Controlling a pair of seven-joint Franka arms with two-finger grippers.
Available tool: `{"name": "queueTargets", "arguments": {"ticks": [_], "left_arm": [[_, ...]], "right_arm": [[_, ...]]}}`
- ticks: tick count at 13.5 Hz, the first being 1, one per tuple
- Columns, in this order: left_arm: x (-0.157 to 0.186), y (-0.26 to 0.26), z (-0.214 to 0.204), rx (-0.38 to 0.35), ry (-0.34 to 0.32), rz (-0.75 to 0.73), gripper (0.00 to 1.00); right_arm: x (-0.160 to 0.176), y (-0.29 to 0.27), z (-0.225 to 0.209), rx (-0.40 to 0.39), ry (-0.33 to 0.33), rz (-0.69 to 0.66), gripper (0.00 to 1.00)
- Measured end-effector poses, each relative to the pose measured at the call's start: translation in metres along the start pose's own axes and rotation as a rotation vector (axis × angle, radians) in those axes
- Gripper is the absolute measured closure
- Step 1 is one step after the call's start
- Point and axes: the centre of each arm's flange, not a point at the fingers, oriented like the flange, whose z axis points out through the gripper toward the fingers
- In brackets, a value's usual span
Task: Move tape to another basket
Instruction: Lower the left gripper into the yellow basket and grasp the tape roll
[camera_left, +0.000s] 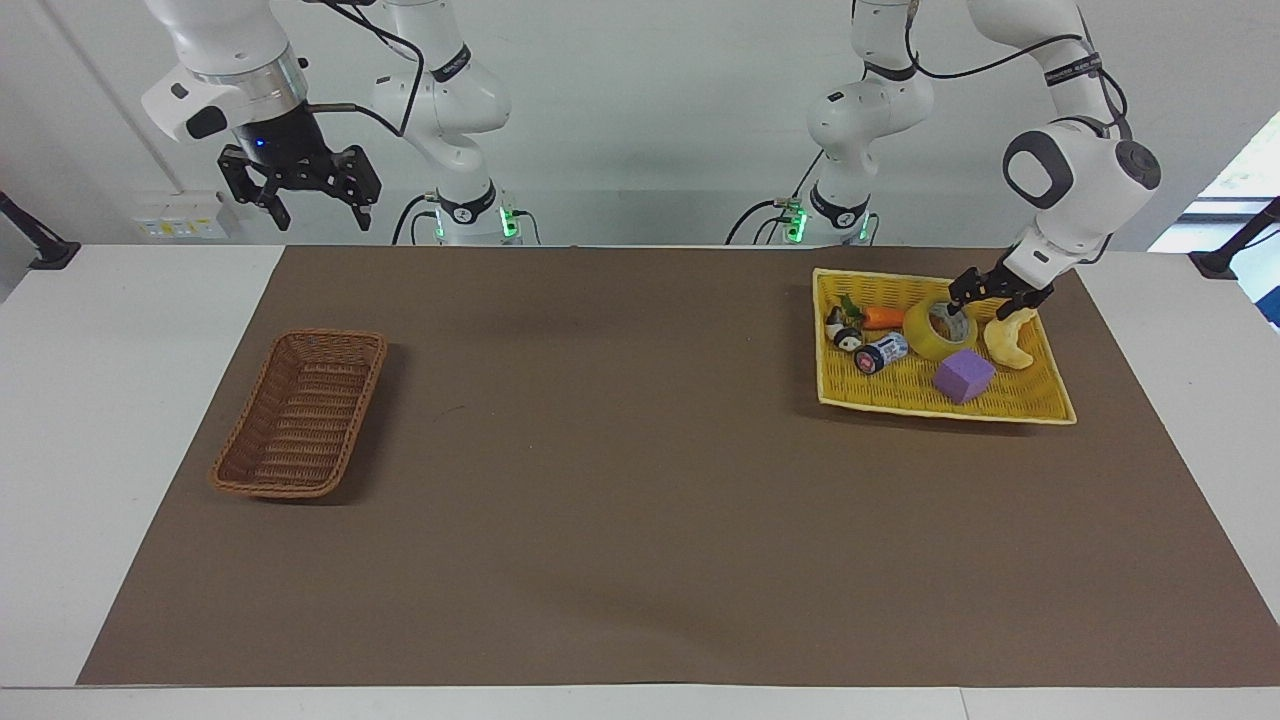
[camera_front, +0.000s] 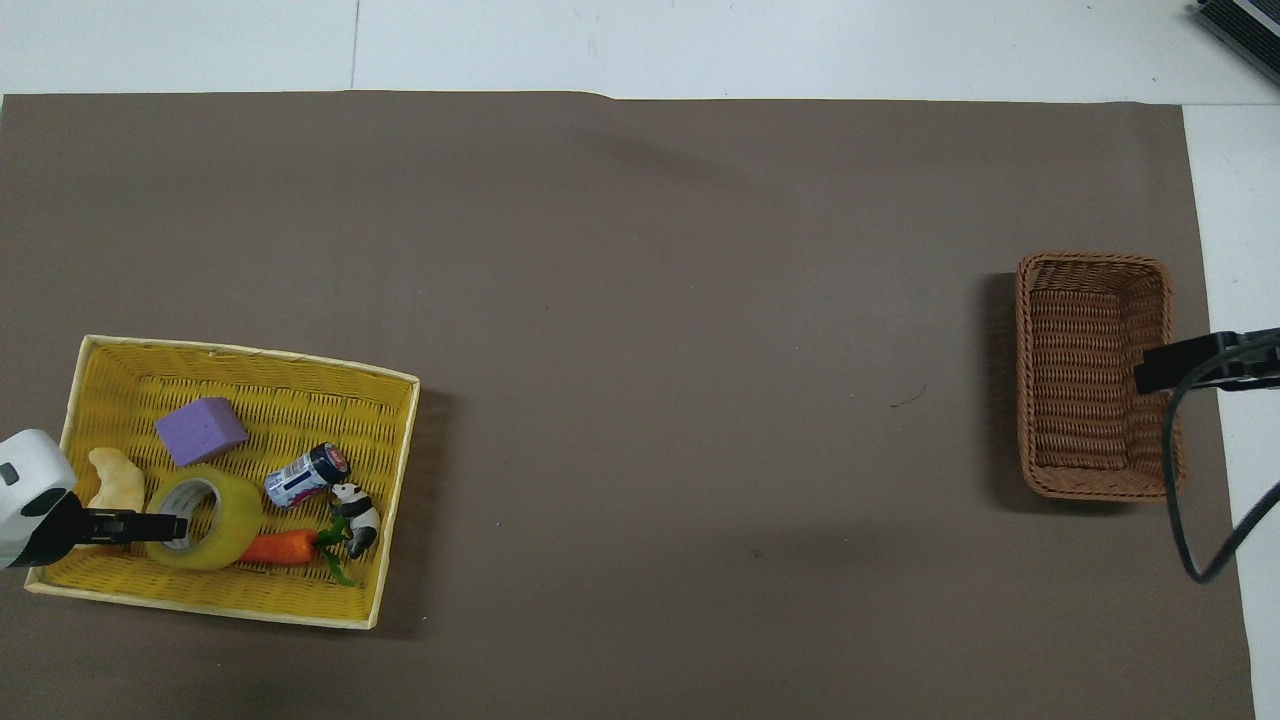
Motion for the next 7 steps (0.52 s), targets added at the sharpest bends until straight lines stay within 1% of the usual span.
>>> {"name": "queueTargets", "arguments": {"ticks": [1,2,3,4,5,6,7], "left_arm": [[-0.002,0.000,0.003,-0.003,0.004,-0.005,0.00],[-0.003,-0.001,0.007,-0.001,0.016,-0.012,0.05],[-0.005,-0.004,0.012,0.005,0.031,-0.021,0.05],[-0.008,-0.007,0.017,0.007,0.042,-0.031,0.13],[-0.011,-0.008,0.021,0.004,0.046,-0.041,0.23],[-0.012,-0.008,0.023,0.000,0.049,-0.048,0.23],[-0.012,-0.009,0.023,-0.002,0.051,-0.051,0.29]], "right_arm": [[0.000,0.000,0.000,0.000,0.000,0.000,0.00],[0.000,0.000,0.000,0.000,0.000,0.000,0.00],[0.000,0.000,0.000,0.000,0.000,0.000,0.00],[0.000,0.000,0.000,0.000,0.000,0.000,0.00],[0.000,0.000,0.000,0.000,0.000,0.000,0.00],[0.000,0.000,0.000,0.000,0.000,0.000,0.00],[0.000,0.000,0.000,0.000,0.000,0.001,0.00]]}}
